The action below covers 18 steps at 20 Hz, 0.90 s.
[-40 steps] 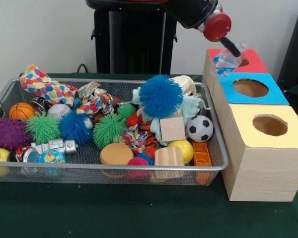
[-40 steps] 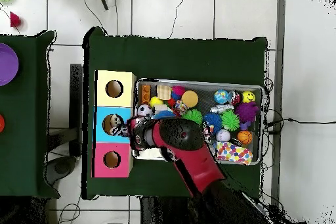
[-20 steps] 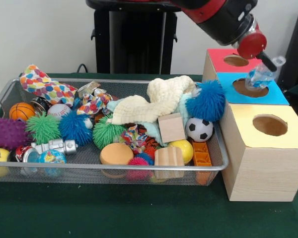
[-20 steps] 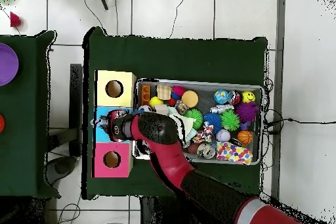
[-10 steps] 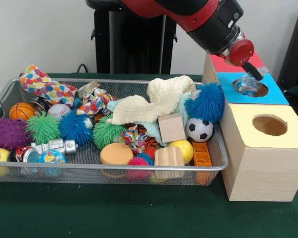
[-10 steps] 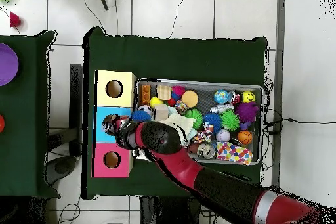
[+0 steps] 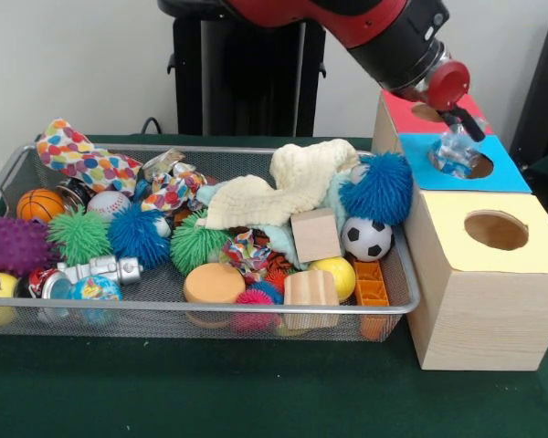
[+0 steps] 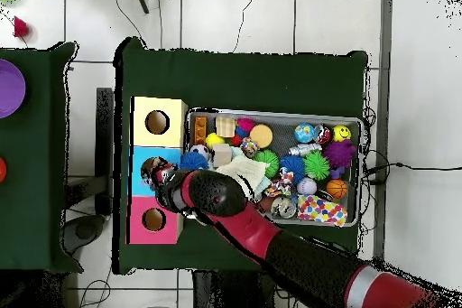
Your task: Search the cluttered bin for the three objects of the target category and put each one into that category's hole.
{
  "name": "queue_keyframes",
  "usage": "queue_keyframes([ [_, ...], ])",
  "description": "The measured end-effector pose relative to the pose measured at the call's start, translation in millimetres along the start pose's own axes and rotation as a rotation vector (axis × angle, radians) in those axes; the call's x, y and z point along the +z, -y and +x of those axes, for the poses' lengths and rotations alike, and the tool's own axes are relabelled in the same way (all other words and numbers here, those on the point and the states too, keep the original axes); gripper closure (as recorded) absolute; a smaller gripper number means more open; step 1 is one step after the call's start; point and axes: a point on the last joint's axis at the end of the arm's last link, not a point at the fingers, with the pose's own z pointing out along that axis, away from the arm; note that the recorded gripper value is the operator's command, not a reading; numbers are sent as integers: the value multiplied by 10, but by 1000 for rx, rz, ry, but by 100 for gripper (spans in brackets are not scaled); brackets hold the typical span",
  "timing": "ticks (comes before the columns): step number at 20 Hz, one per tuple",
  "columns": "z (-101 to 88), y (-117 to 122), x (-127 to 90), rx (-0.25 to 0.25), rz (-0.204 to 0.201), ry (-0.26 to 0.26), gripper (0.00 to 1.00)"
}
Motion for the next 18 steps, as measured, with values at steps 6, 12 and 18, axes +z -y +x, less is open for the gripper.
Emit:
queue_keyframes([
  [6, 343, 159, 101, -37, 111, -157, 0],
  [12, 583, 340, 117, -45, 212, -315, 0],
  [18, 471, 420, 86, -23, 227, -303, 0],
])
